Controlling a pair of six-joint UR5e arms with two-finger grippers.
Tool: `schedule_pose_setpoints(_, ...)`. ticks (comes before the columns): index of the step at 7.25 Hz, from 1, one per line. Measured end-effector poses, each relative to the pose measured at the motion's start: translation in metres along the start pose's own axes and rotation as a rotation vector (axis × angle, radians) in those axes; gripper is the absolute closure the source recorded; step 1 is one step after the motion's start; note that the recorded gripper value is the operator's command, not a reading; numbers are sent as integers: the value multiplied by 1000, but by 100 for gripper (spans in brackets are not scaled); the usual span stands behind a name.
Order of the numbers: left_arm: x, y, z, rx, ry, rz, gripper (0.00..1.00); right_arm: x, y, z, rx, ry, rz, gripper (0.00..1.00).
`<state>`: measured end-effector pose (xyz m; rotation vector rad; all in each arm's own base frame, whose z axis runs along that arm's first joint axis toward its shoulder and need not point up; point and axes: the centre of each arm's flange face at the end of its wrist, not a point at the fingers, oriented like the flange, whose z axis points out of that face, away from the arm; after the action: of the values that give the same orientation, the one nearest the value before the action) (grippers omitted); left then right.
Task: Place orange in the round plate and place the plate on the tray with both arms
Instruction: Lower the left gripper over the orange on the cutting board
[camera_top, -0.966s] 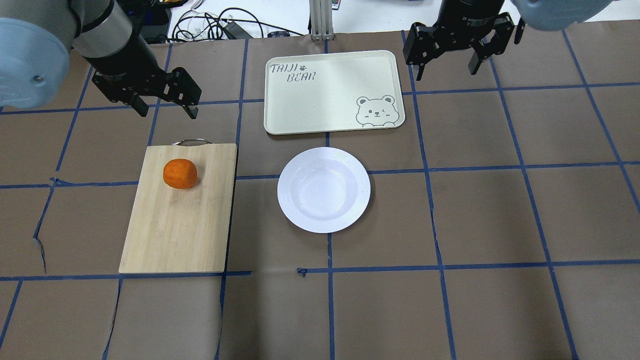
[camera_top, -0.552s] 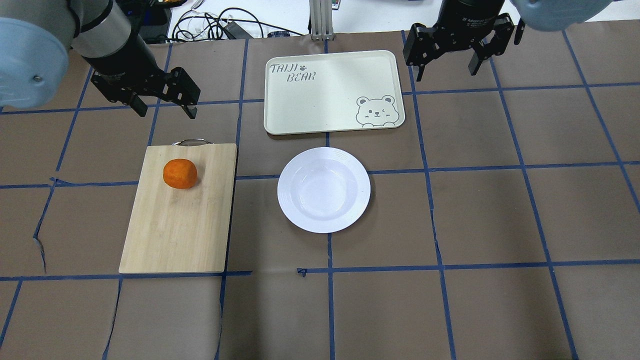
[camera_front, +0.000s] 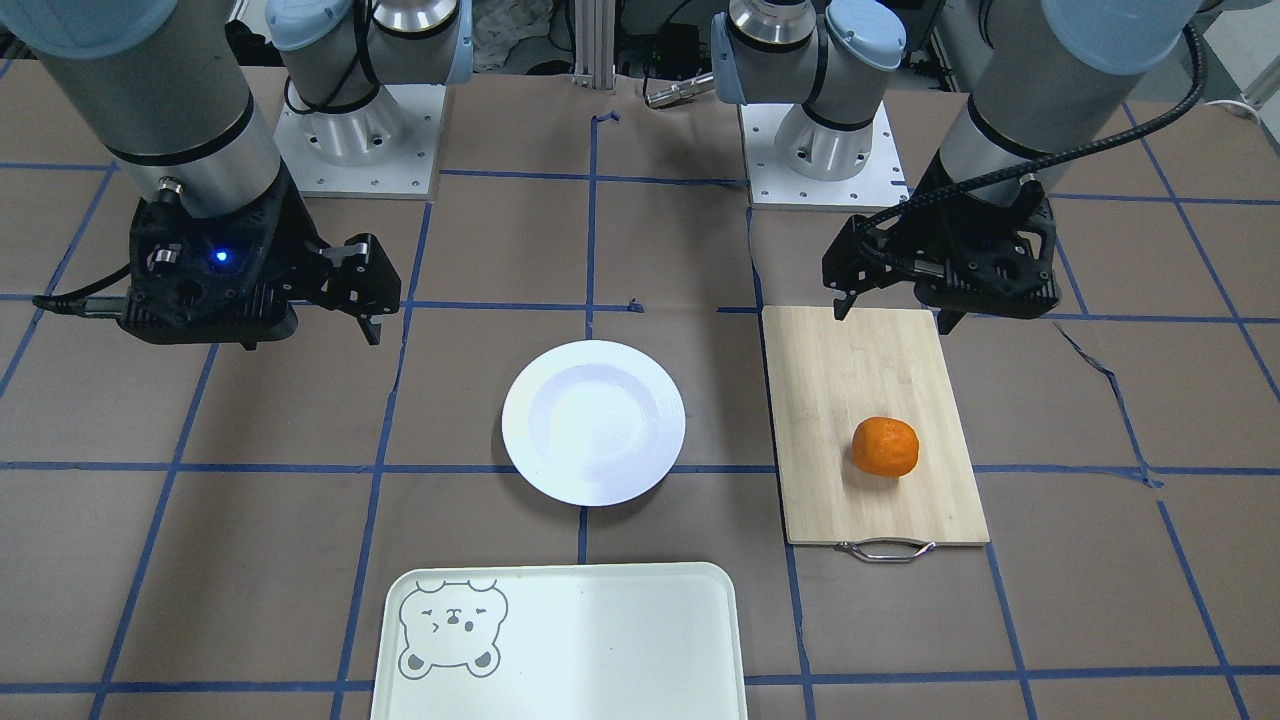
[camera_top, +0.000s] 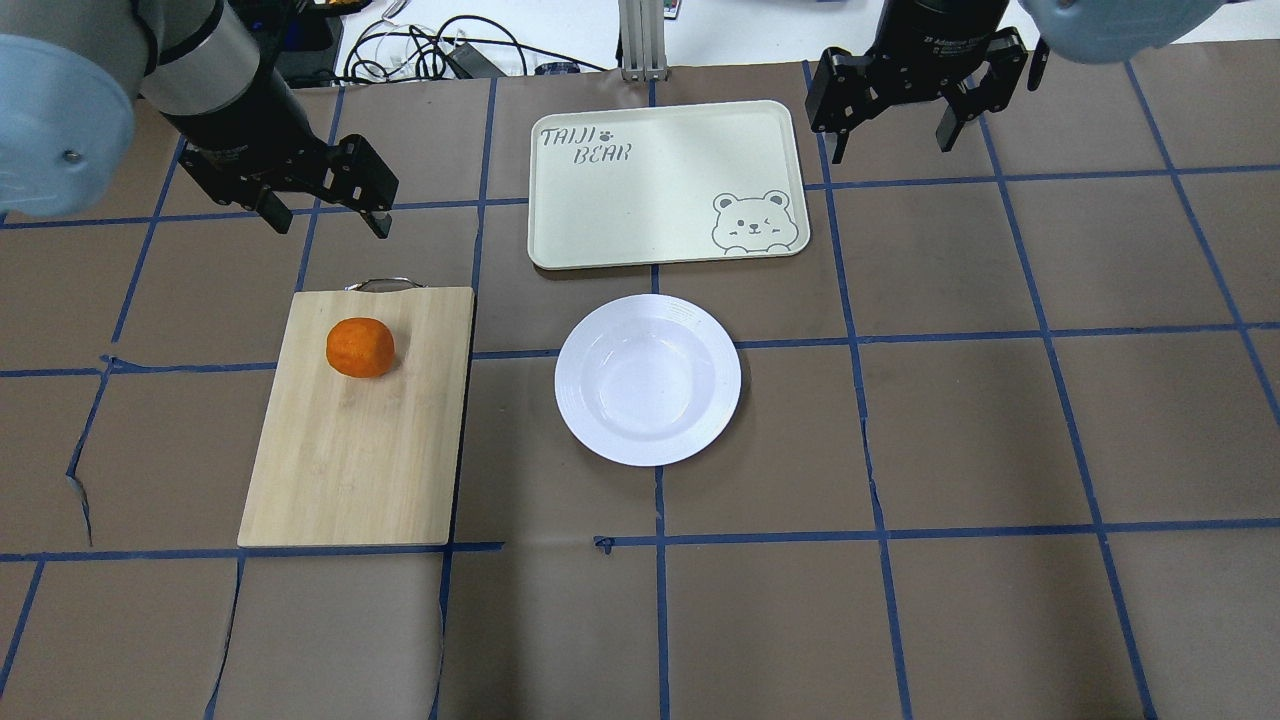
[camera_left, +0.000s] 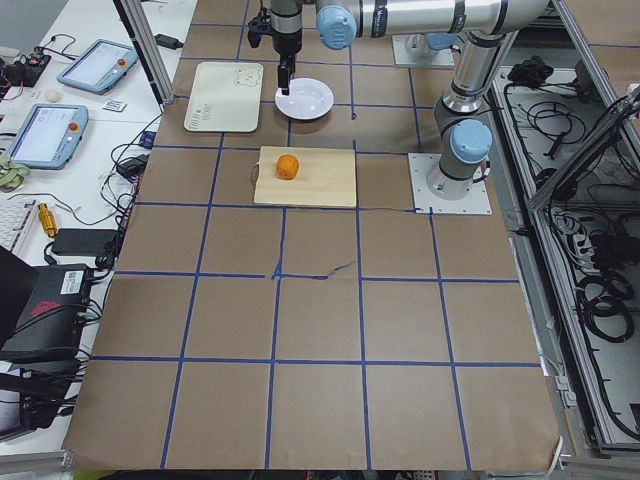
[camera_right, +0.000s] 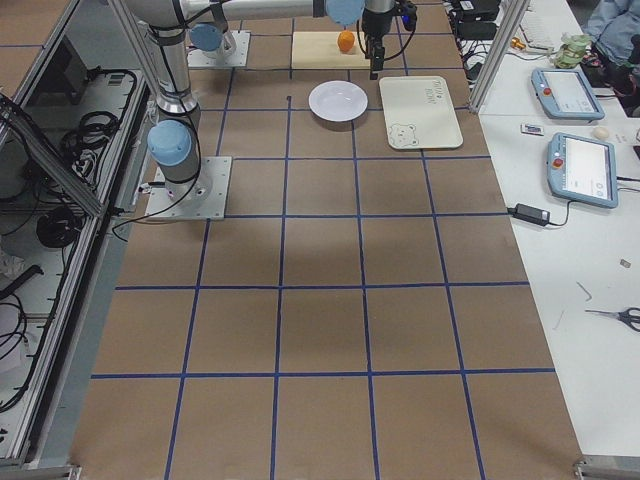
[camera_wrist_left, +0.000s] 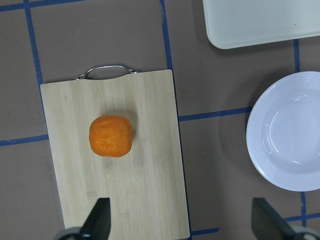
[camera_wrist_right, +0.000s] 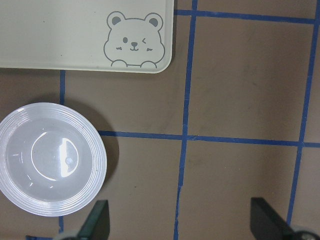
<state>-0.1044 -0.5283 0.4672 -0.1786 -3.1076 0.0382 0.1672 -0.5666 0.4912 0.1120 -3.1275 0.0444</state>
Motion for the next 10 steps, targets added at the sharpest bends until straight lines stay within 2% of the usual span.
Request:
schedule_pose_setpoints(2,-2,-3,4,-5,2,-2,0,0,0,0,0,0,1,0)
schedule_pose_setpoints(5,-19,-14,28,-32,6,-17,0,1,0,0,-1,1,1,0)
schedule_pose_setpoints(7,-65,-18,74,-67,15,-87,0,0,0,0,-1,0,1,0)
schedule_pose_setpoints(10,-101,-18,149,-79,21,-91,0,-1,0,0,-1,-1,0,0)
